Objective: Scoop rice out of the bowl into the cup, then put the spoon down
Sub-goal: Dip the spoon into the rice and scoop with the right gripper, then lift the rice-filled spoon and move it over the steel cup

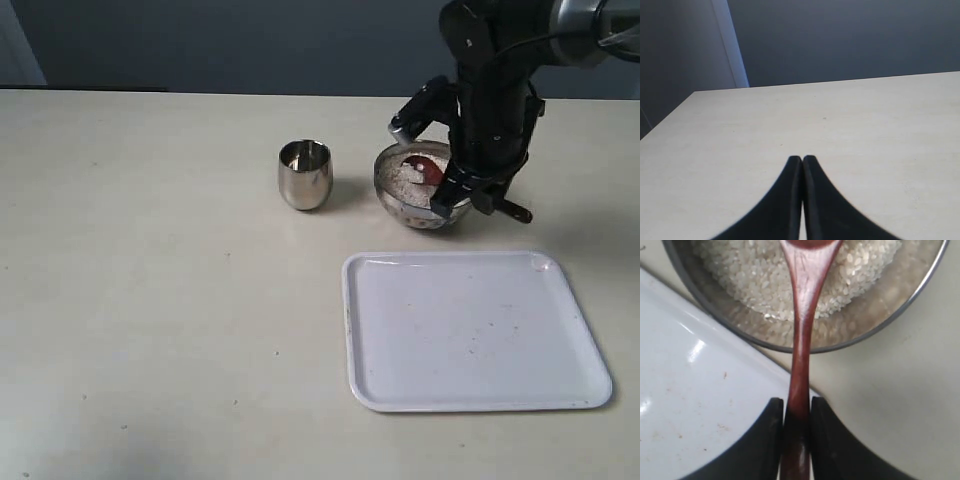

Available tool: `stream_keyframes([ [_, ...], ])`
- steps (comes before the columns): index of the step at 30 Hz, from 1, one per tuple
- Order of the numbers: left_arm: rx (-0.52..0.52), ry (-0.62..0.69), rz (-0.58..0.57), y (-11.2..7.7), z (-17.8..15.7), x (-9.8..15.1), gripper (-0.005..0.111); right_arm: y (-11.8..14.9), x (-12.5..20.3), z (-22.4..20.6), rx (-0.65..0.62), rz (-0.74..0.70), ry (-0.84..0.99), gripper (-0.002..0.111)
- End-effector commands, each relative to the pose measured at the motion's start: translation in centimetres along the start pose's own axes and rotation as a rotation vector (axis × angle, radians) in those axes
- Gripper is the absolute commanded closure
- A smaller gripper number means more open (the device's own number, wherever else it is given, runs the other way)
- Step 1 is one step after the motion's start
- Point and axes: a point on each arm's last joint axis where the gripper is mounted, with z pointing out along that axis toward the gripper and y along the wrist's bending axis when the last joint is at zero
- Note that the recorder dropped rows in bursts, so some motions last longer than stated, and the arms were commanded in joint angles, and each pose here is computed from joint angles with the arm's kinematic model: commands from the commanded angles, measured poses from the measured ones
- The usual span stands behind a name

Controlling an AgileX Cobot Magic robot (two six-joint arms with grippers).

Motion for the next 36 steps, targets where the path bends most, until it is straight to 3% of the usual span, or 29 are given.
stream_keyframes([
  [1,0.003,-0.019,-0.001,0.0,-0.1,-0.2,0.106,-0.8,0.4,-0.9,-0.003,0.026,-0.031,0.109],
  [22,0.003,-0.019,-0.001,0.0,-0.1,-0.2,0.106,-1.1,-0.1,-0.8,-0.035,0.029,-0.118,0.109],
  [31,0.003,-0.019,-0.001,0.0,-0.1,-0.2,0.106,-2.3,-1.0,-4.1,-0.031,0.06,-0.176,0.109],
  [36,0.003,-0.019,-0.001,0.0,-0.1,-0.2,0.106,-2.0,-1.5,-5.2,-0.099,0.073,-0.22,0.109],
])
